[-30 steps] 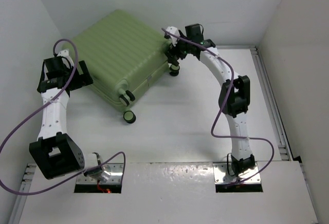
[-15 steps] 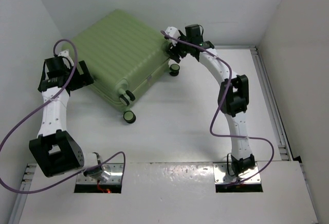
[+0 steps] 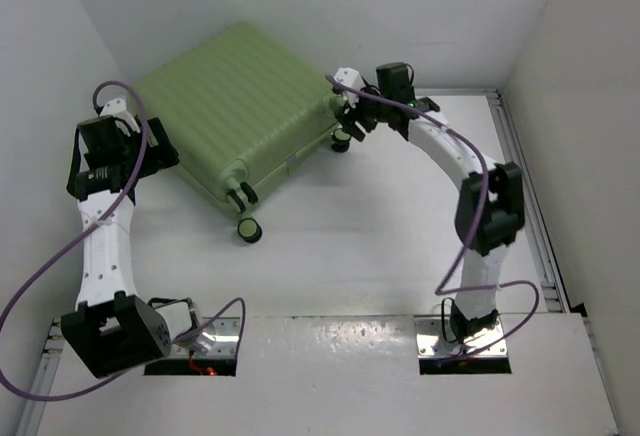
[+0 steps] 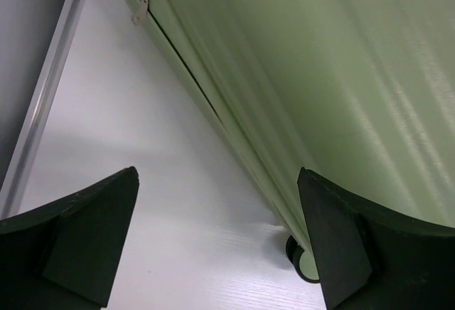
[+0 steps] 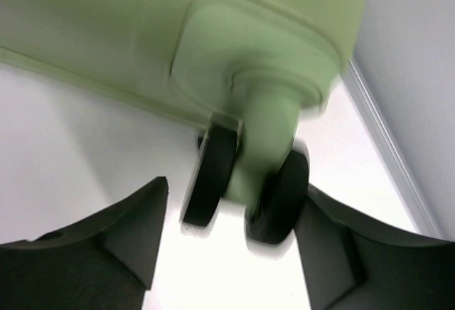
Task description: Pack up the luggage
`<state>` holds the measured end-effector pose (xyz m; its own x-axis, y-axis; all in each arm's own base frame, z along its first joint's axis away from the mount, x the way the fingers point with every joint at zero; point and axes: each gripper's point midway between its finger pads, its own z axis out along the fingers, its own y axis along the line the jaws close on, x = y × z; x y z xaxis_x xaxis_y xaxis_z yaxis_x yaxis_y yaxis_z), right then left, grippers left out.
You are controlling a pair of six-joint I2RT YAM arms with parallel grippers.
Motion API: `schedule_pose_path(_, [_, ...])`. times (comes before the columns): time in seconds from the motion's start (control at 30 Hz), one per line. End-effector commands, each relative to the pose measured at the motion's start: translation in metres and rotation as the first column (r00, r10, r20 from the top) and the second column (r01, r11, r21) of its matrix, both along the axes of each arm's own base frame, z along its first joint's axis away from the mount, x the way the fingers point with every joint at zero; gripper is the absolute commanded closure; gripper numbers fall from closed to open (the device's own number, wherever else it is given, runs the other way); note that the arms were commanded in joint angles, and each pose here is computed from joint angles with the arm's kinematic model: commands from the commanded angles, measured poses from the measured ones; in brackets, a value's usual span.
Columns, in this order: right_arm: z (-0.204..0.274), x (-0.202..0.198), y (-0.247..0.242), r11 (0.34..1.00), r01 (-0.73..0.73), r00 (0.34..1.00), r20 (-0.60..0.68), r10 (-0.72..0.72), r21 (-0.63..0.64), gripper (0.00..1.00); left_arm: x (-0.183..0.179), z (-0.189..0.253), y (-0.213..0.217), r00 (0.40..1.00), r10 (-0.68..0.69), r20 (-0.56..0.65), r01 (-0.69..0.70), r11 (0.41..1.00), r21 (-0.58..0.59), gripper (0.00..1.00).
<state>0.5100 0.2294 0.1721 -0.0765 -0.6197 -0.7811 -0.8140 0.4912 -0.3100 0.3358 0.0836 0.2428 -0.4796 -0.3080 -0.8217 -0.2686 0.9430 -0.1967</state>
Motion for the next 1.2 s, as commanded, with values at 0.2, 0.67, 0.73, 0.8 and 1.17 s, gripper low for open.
schedule_pose_path(0.2, [0.036,-0.153,-0.01,0.991,-0.039,0.987,-0.151,0.058,0.125,1.0,-0.006,0.008,-0.005,0.998,-0.039,0.046,0.038,0.999,0.03,0.01])
schedule_pose_path(0.67, [0.112,-0.056,-0.009,0.988,0.076,0.996,0.044,-0.083,0.138,0.17,0.012,-0.001,-0.007,0.998,-0.063,0.025,0.063,0.998,-0.017,0.01])
schedule_pose_path(0.73, [0.073,-0.035,-0.003,0.99,0.082,0.994,-0.078,-0.073,0.112,0.17,0.012,-0.001,-0.007,0.998,-0.063,0.025,0.063,0.998,-0.018,0.01])
schedule_pose_path(0.8, [0.094,-0.012,0.004,0.988,0.074,0.996,-0.066,-0.065,0.133,0.17,0.013,0.001,-0.005,0.998,-0.055,0.032,0.055,0.998,-0.01,0.01])
schedule_pose_path(1.17, [0.033,-0.003,0.029,0.998,-0.015,0.981,-0.193,0.028,0.066,0.22,0.017,-0.004,0.005,1.0,-0.027,0.015,0.027,1.0,0.008,0.01])
